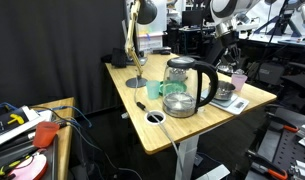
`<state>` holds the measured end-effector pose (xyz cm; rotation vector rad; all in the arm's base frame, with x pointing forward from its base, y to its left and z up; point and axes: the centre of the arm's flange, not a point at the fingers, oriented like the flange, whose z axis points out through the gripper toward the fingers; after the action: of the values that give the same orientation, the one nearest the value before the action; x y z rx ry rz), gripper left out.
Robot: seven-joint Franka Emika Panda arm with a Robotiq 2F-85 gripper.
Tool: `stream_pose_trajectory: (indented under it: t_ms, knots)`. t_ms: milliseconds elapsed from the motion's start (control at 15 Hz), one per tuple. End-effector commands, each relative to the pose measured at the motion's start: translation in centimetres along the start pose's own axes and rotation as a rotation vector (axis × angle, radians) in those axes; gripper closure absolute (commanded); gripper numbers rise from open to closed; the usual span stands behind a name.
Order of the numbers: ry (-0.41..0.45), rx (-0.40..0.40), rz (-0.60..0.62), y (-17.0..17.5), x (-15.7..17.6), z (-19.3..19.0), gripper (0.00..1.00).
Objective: Put the silver pot on the scale and then cover it with the silver lid
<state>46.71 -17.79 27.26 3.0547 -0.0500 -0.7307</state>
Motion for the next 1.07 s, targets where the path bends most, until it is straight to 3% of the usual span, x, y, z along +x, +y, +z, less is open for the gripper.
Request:
stream_pose_trajectory:
  t_ms: [0,533,667,1000]
  knots:
    - [0.004,-0.039,-0.119,-2.5,-1.6,0.0,0.99]
    - [-0.019,-0.106,-0.273,-7.9,-2.3,-0.1,0.99]
    - [-0.057,-0.111,-0.287,-8.9,-1.8,1.4,0.99]
    - [-0.058,-0.091,-0.269,-9.1,-1.7,1.6,0.96]
